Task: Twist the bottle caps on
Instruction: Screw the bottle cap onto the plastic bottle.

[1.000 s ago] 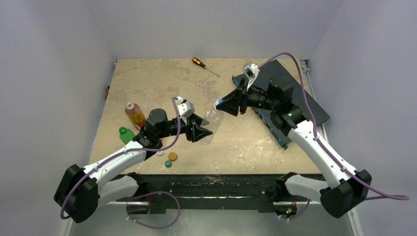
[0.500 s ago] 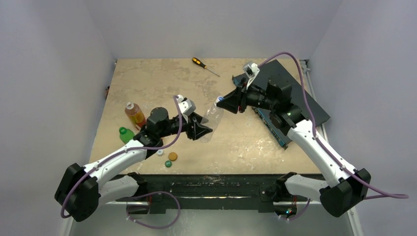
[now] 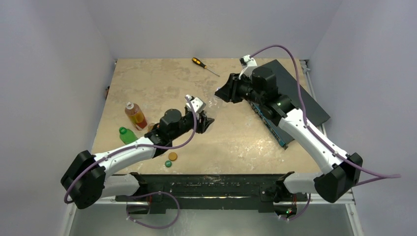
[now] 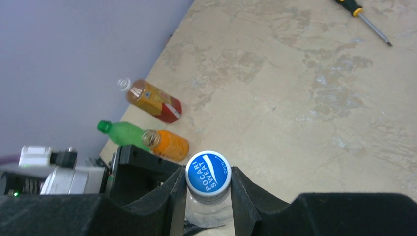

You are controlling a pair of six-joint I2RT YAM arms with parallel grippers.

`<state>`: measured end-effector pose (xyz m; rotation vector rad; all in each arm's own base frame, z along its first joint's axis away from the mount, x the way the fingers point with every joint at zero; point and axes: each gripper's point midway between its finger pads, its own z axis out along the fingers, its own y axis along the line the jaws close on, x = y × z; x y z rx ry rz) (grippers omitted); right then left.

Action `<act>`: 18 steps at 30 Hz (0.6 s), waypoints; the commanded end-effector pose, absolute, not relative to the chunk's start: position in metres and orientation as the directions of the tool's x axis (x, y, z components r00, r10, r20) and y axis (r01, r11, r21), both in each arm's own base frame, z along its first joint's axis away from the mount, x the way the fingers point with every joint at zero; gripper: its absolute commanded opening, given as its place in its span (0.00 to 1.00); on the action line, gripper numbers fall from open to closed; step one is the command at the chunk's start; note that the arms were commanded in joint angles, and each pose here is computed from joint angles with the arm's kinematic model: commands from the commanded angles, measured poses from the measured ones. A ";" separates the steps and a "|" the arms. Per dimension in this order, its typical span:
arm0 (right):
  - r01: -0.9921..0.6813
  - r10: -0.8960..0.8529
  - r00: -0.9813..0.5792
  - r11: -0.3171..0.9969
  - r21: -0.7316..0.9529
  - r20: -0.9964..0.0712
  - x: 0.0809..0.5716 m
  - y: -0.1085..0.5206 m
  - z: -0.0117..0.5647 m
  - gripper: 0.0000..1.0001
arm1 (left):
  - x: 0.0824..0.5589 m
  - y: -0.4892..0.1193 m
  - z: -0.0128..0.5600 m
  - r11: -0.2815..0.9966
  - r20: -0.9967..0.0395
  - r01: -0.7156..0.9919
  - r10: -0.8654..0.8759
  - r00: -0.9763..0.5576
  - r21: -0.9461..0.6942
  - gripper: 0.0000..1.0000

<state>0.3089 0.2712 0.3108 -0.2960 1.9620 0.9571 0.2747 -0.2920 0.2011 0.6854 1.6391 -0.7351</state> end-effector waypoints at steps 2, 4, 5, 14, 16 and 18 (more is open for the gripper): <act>-0.335 0.194 -0.628 0.808 0.486 -0.754 0.318 0.272 0.292 0.23 | 0.305 -0.299 0.275 0.765 -0.996 0.644 -0.050 0.080 0.014 0.00; -0.308 0.200 -0.631 0.822 0.478 -0.749 0.321 0.275 0.291 0.23 | 0.307 -0.299 0.272 0.781 -0.995 0.625 -0.054 0.082 0.009 0.00; -0.290 0.205 -0.632 0.832 0.473 -0.748 0.322 0.275 0.291 0.23 | 0.309 -0.299 0.270 0.788 -0.995 0.616 -0.054 0.081 0.007 0.00; -0.245 0.247 -0.598 0.849 0.468 -0.762 0.328 0.269 0.304 0.60 | 0.312 -0.299 0.253 0.804 -0.997 0.594 -0.045 0.059 -0.001 0.00; -0.249 0.253 -0.588 0.847 0.470 -0.768 0.326 0.267 0.309 0.76 | 0.310 -0.297 0.248 0.803 -0.998 0.595 -0.048 0.044 -0.013 0.00; -0.251 0.262 -0.579 0.844 0.474 -0.772 0.323 0.264 0.315 0.87 | 0.306 -0.295 0.242 0.799 -0.998 0.601 -0.049 0.030 -0.022 0.00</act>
